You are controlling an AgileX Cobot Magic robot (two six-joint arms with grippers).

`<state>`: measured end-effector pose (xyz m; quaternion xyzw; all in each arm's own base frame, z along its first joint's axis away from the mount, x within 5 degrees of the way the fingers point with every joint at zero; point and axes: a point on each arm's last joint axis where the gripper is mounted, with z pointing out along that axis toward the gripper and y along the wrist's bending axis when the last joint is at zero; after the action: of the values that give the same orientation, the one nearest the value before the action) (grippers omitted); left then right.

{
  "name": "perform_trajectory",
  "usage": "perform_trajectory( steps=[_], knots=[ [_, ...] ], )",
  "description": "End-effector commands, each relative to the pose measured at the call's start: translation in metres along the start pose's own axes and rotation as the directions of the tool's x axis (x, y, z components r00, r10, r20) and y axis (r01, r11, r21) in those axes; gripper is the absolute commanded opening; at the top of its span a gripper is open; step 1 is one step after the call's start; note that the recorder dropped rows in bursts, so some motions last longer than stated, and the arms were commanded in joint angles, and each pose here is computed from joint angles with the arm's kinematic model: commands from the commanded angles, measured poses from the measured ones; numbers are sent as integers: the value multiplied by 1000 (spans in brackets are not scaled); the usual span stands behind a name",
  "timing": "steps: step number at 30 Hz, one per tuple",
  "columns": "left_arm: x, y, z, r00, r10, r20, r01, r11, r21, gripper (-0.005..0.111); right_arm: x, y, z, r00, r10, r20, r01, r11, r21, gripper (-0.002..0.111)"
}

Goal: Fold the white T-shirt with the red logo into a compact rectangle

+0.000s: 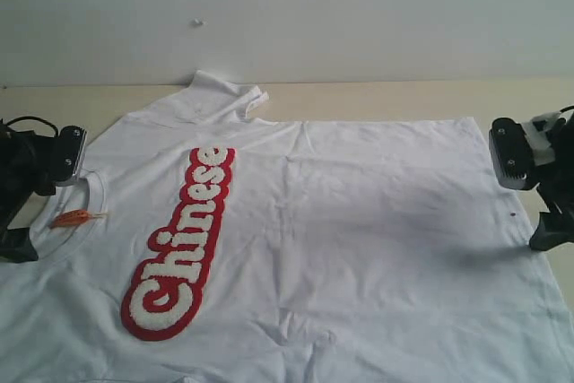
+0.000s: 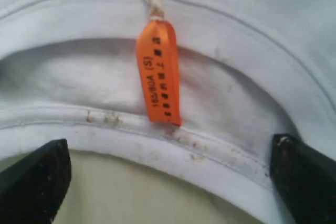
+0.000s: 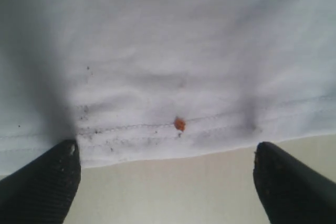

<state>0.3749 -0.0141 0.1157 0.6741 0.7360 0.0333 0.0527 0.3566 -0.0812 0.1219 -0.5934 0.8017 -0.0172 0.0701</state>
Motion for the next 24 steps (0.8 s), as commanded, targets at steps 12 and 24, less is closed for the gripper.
perform_trajectory(
  steps=[12,24],
  knots=[
    [-2,-5,12,999,-24,32,23,999,48,104,1,-12,9,1000,-2,-13,1,998,-62,85],
    [-2,-5,12,999,-26,33,24,999,46,104,-7,-18,8,997,33,72,-33,999,-1,85]
  ],
)
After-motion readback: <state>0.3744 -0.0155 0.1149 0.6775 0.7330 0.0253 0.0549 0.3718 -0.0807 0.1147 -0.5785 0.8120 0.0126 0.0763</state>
